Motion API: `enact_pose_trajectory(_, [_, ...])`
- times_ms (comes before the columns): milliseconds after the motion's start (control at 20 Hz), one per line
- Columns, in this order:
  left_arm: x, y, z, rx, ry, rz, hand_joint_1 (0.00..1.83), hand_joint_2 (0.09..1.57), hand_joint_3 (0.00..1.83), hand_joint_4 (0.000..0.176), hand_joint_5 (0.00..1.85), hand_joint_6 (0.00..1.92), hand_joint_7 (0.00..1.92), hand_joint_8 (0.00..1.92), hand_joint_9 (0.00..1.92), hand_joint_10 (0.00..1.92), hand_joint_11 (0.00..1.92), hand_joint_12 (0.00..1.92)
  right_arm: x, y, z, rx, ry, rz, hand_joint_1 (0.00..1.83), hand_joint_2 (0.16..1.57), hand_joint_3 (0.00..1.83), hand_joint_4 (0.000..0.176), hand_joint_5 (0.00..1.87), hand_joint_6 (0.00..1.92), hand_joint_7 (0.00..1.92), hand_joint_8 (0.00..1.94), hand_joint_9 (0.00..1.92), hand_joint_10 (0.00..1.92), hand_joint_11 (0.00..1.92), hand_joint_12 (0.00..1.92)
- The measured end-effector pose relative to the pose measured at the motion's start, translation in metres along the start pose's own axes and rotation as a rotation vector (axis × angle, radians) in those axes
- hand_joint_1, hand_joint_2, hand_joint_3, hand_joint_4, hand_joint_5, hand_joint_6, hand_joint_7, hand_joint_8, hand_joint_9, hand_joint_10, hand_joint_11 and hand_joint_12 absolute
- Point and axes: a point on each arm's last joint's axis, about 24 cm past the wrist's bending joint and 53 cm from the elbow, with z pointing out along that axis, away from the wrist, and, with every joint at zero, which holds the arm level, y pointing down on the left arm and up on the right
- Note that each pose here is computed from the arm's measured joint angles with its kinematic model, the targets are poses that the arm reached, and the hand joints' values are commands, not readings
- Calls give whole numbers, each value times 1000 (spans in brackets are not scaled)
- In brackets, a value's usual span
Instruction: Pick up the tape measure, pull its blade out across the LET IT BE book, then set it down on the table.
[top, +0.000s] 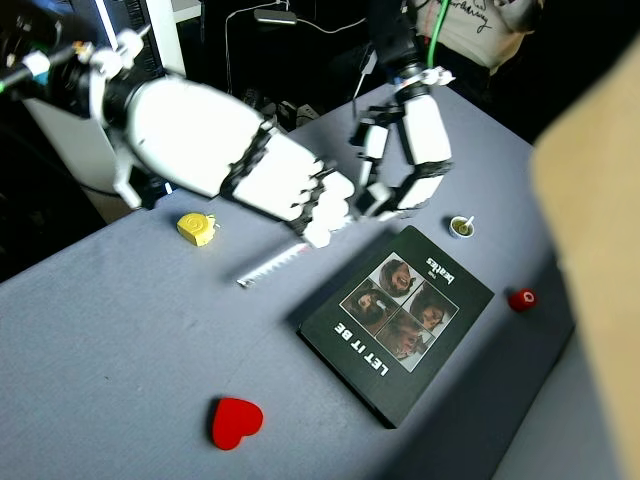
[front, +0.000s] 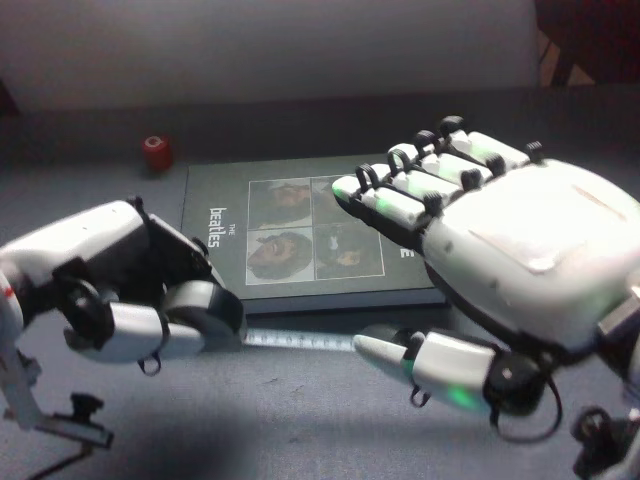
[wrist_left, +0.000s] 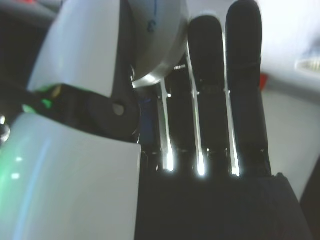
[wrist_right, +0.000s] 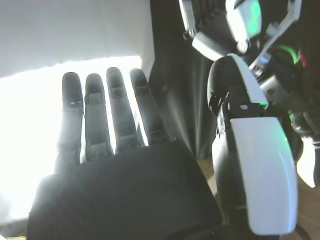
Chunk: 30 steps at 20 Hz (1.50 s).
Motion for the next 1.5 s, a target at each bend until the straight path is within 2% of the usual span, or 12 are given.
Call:
enact_pose_trajectory(100, [-19, -6, 9, 16, -26, 3, 1391, 1064, 0, 0, 1133, 536, 1095, 814, 960, 1193, 910, 1007, -2, 3, 12, -1, 23, -15, 903, 1095, 0, 0, 422, 26, 458, 20, 381, 37, 0, 1052])
enact_pose_trajectory(200, [-37, -16, 15, 41, -57, 10, 1391, 1065, 0, 0, 1132, 538, 1091, 820, 958, 1195, 910, 1007, -4, 9, 25, -17, 29, 3, 974, 1102, 0, 0, 479, 16, 540, 12, 474, 38, 9, 1174])
enact_pose_trajectory(350, [-53, -19, 22, 47, -83, 2, 1389, 1067, 1, 0, 1147, 515, 1073, 847, 949, 1209, 911, 1006, -1, 17, 30, -32, 38, 19, 1044, 1139, 12, 0, 518, 22, 570, 16, 515, 42, 42, 1199])
enact_pose_trajectory(500, [-60, -22, 26, 53, -95, -12, 1390, 1066, 0, 0, 1129, 534, 1092, 823, 954, 1202, 912, 1005, -8, 12, 32, -15, 17, 29, 1055, 1158, 15, 0, 538, 25, 601, 22, 546, 50, 63, 1206])
enact_pose_trajectory(700, [-67, -28, 30, 64, -105, -20, 1389, 1071, 0, 0, 1093, 602, 1080, 844, 954, 1202, 915, 995, -15, -9, 43, 53, -27, 37, 1067, 1167, 10, 0, 604, 42, 652, 33, 587, 59, 104, 1223])
enact_pose_trajectory(800, [-78, -31, 31, 75, -130, -21, 1388, 1073, 0, 0, 1102, 592, 1069, 861, 946, 1211, 914, 994, -17, -17, 51, 79, -49, 32, 1067, 1168, 9, 0, 614, 42, 659, 32, 605, 65, 115, 1230])
enact_pose_trajectory(950, [-85, -27, 32, 62, -133, -12, 1388, 1070, 0, 0, 1143, 519, 1062, 863, 949, 1218, 912, 1005, -17, -26, 72, 100, -66, 35, 1068, 1170, 7, 0, 628, 40, 683, 34, 634, 74, 116, 1235])
enact_pose_trajectory(1300, [-114, -31, 30, 73, -188, -4, 1390, 1067, 0, 0, 1136, 523, 1080, 844, 954, 1207, 926, 1004, -11, -35, 92, 132, -48, 72, 1067, 1172, 0, 0, 648, 20, 720, 18, 664, 73, 125, 1243])
enact_pose_trajectory(1500, [-112, -32, 30, 74, -177, 4, 1390, 1067, 0, 0, 1133, 524, 1080, 842, 956, 1204, 927, 1000, -11, -35, 101, 141, -51, 91, 1067, 1172, 0, 0, 653, 19, 726, 18, 658, 68, 129, 1244])
